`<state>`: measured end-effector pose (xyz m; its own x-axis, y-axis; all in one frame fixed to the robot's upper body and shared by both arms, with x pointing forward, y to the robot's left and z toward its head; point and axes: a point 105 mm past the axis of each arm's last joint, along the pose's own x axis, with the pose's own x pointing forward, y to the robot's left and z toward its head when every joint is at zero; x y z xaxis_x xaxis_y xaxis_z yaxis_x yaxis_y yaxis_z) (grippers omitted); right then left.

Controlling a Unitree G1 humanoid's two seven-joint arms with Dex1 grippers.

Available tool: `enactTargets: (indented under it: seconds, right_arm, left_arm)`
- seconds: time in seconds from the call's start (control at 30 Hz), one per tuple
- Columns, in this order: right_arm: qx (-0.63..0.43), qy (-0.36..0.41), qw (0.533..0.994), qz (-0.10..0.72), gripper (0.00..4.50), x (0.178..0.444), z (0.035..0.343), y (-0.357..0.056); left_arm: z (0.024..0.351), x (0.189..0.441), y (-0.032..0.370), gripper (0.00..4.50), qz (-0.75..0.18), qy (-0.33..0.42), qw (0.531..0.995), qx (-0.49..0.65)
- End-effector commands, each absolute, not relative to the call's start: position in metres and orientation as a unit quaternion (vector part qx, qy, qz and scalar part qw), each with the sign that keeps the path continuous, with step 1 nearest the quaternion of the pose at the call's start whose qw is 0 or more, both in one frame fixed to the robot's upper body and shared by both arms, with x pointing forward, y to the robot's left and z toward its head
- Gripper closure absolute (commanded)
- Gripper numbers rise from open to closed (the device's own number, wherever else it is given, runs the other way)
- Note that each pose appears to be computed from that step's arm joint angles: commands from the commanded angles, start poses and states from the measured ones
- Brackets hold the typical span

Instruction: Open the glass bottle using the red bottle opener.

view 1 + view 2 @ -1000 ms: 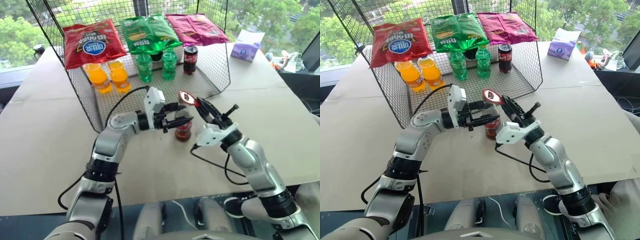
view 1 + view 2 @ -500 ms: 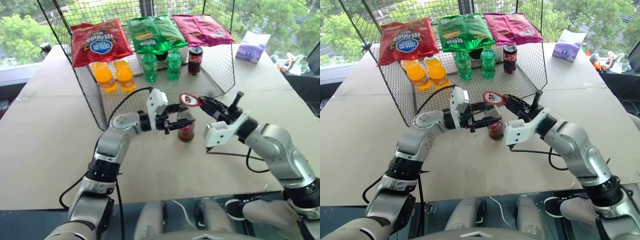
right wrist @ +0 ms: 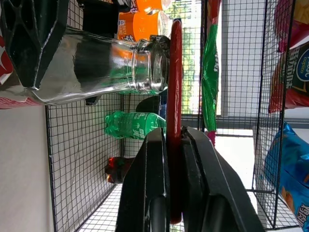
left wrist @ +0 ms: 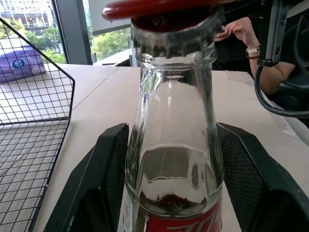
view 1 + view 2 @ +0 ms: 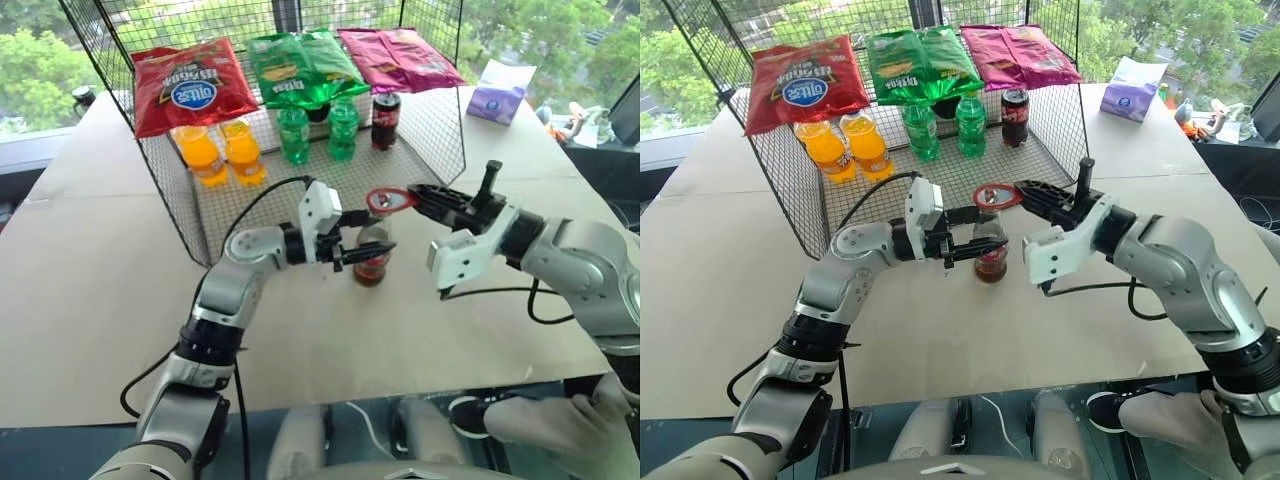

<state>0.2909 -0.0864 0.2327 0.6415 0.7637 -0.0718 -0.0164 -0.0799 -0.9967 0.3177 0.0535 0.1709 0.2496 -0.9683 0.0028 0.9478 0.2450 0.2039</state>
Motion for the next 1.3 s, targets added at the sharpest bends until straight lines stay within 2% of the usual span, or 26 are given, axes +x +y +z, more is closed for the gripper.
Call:
enactTargets:
  seconds: [0.03,0.23,0.6,0.7,0.83,0.97,1.03,1.13,1.3]
  right_arm:
    - [-0.658,-0.264,0.632,0.314,4.5,0.298,0.239,-0.09]
    - [-0.634,-0.272,0.655,0.308,4.5,0.299,0.246,-0.085]
    - [-0.566,-0.281,0.737,0.242,4.5,0.307,0.27,-0.093]
    - [-0.485,-0.223,0.817,0.22,4.5,0.316,0.263,-0.111]
    - [-0.312,-0.108,0.918,0.218,4.5,0.32,0.229,-0.129]
    - [-0.129,0.007,0.965,0.229,4.5,0.313,0.188,-0.131]
    - [-0.02,0.07,0.971,0.228,4.5,0.31,0.17,-0.131]
    - [0.088,0.14,0.961,0.223,4.5,0.306,0.149,-0.133]
    - [0.166,0.194,0.942,0.218,4.5,0.305,0.133,-0.135]
  left_arm:
    - [0.171,0.32,0.06,2.24,-0.598,-0.066,0.795,0.074]
    - [0.175,0.321,0.056,2.24,-0.597,-0.071,0.796,0.073]
    - [0.179,0.321,0.06,2.24,-0.593,-0.073,0.799,0.072]
    - [0.179,0.323,0.059,2.24,-0.592,-0.074,0.799,0.072]
    - [0.178,0.324,0.059,2.24,-0.591,-0.075,0.8,0.071]
    - [0.176,0.323,0.06,2.24,-0.59,-0.075,0.801,0.07]
    - [0.176,0.322,0.061,2.24,-0.59,-0.075,0.801,0.071]
    - [0.178,0.322,0.062,2.24,-0.588,-0.077,0.802,0.071]
    - [0.182,0.32,0.059,2.24,-0.587,-0.081,0.803,0.071]
